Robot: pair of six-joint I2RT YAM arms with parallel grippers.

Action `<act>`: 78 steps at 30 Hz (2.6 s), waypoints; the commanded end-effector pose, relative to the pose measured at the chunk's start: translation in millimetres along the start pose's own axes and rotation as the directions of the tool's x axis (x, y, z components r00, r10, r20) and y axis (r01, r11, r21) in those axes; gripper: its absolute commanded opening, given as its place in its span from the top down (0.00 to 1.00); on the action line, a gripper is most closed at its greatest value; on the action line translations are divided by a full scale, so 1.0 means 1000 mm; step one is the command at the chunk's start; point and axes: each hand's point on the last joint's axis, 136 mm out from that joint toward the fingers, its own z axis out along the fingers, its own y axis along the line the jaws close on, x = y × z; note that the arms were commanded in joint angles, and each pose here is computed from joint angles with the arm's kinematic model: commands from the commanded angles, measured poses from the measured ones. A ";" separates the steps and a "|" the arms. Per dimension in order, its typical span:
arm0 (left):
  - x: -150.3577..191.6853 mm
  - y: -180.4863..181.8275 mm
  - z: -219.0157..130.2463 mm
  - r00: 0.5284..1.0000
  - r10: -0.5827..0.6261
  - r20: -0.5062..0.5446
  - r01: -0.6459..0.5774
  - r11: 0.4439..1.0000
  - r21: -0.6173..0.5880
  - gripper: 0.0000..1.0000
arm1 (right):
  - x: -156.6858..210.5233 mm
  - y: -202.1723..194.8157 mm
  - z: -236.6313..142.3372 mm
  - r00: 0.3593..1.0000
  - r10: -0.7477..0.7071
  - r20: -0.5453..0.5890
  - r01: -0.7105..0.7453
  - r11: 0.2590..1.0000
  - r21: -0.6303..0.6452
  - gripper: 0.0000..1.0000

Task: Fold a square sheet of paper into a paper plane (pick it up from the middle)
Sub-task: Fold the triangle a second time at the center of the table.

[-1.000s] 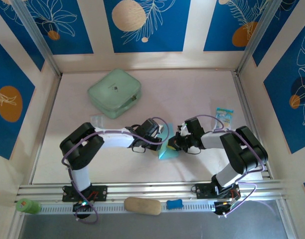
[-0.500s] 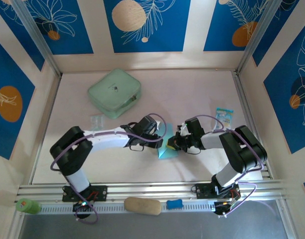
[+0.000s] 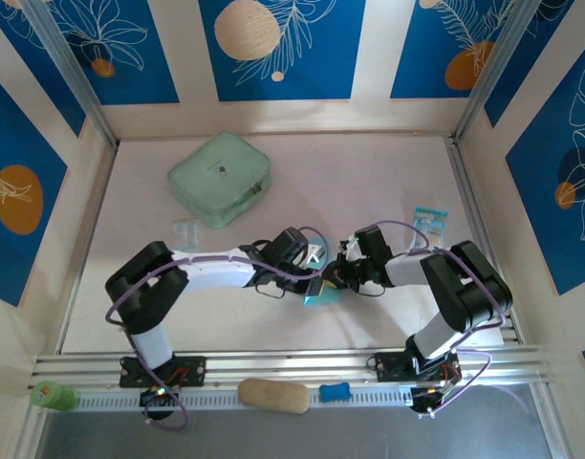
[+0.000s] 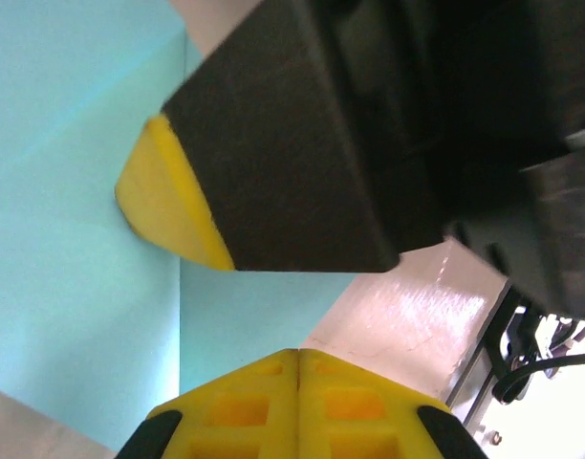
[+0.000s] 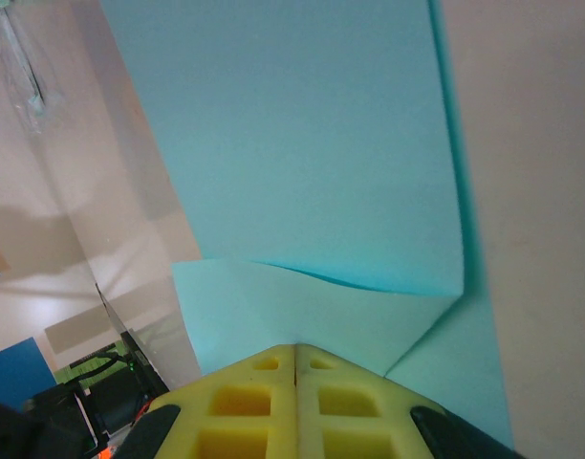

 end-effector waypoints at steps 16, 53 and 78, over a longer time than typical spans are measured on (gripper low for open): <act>0.012 0.016 0.021 0.996 -0.051 -0.072 0.049 0.998 -0.039 0.93 | 0.012 -0.039 0.002 0.993 0.114 -0.019 -0.111 0.984 0.140 0.97; 0.040 0.009 -0.020 0.998 -0.061 -0.016 0.061 0.998 0.021 0.91 | 0.009 -0.037 0.000 0.993 0.113 -0.019 -0.109 0.985 0.136 0.97; 0.046 0.077 0.018 0.982 -0.180 -0.058 0.168 0.972 -0.164 0.94 | -0.001 0.000 -0.013 0.999 0.031 0.007 -0.032 0.998 0.058 0.96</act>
